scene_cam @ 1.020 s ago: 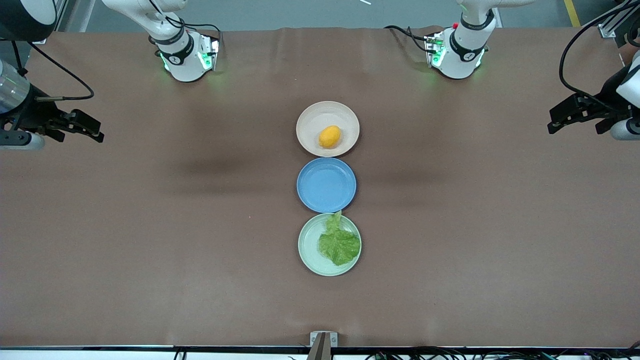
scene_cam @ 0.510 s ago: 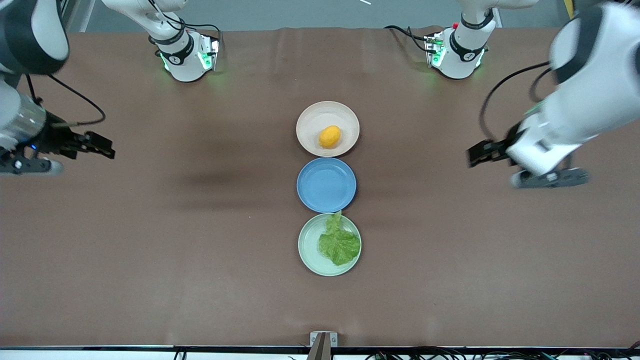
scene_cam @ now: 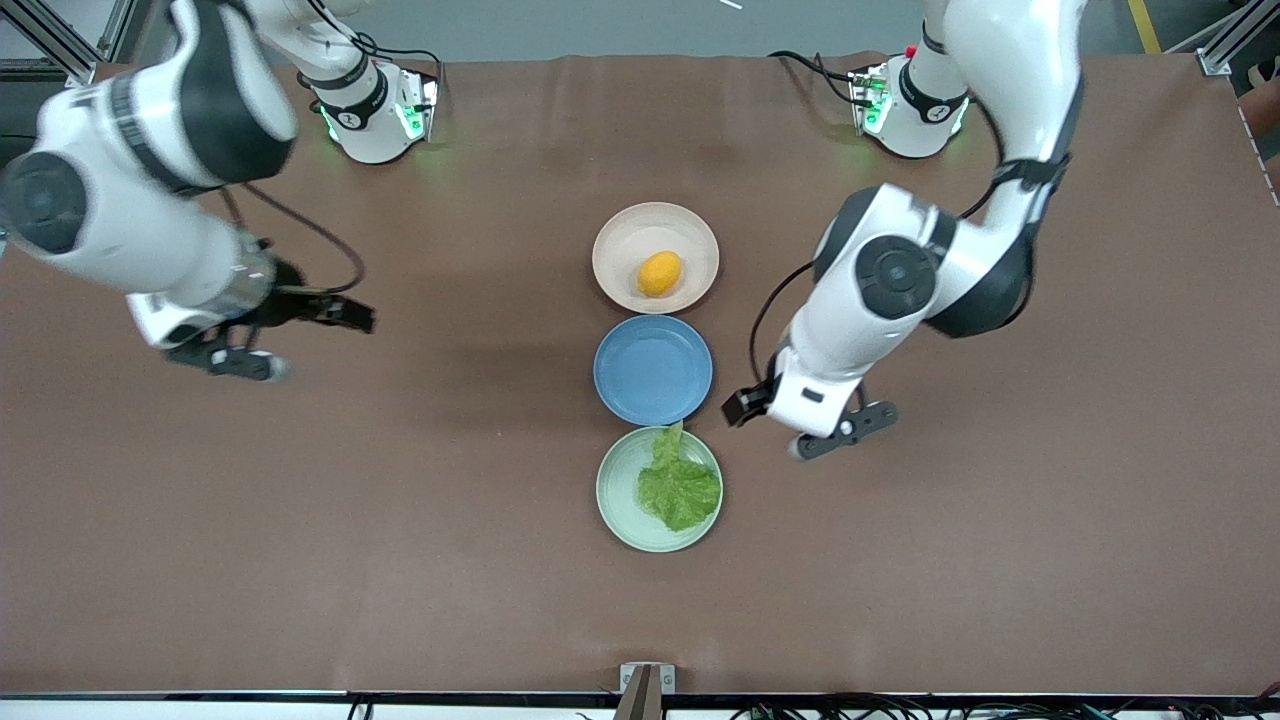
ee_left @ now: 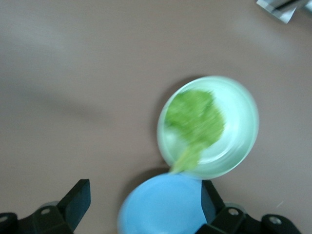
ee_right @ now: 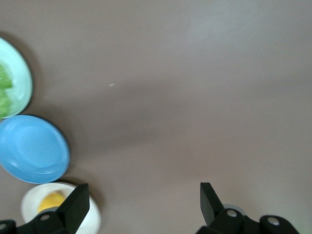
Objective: Pick lemon and lettuce from plates
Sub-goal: 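Reach the right gripper to the lemon while the left gripper reaches the lettuce, then close the right gripper on the lemon while the left gripper grasps the lettuce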
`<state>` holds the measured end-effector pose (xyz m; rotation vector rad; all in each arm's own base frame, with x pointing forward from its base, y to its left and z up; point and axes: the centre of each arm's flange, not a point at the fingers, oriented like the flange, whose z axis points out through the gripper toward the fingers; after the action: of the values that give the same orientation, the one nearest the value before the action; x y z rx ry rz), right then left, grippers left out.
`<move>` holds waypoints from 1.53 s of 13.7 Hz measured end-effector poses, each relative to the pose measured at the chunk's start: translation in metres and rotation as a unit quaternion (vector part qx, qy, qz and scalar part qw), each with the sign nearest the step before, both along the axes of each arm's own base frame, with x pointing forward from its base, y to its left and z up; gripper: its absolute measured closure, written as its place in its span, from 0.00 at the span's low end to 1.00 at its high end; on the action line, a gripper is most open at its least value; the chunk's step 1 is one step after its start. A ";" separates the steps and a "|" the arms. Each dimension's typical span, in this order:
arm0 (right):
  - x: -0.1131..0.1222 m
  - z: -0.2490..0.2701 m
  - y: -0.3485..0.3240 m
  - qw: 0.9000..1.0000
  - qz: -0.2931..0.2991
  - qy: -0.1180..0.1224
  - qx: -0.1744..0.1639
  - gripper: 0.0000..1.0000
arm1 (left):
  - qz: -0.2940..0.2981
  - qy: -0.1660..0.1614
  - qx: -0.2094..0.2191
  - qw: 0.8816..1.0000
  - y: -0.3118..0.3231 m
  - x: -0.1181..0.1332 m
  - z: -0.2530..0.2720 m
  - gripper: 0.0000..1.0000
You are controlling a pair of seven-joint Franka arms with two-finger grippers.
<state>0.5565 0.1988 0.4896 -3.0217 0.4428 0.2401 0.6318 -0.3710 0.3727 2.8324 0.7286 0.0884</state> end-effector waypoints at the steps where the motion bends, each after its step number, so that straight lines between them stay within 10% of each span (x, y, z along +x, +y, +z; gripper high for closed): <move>1: -0.013 -0.003 0.040 1.000 -0.017 -0.006 -0.003 0.00 | 0.044 -0.018 -0.024 0.999 -0.014 0.005 -0.018 0.00; 7: -0.112 -0.083 0.226 0.995 -0.097 -0.024 -0.026 0.00 | 0.239 -0.016 -0.095 0.966 -0.056 0.005 -0.100 0.00; 14: -0.180 -0.224 0.323 0.981 -0.172 -0.055 -0.066 0.03 | 0.232 -0.014 -0.050 0.971 -0.055 -0.001 -0.151 0.00; 21: -0.195 -0.271 0.346 0.977 -0.189 -0.070 -0.067 0.03 | 0.234 -0.013 -0.046 0.971 -0.051 0.000 -0.166 0.17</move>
<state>0.3612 0.5451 0.2183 -2.9709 1.0393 -0.0305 0.6319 -0.4219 0.2064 2.5110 1.3403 0.1606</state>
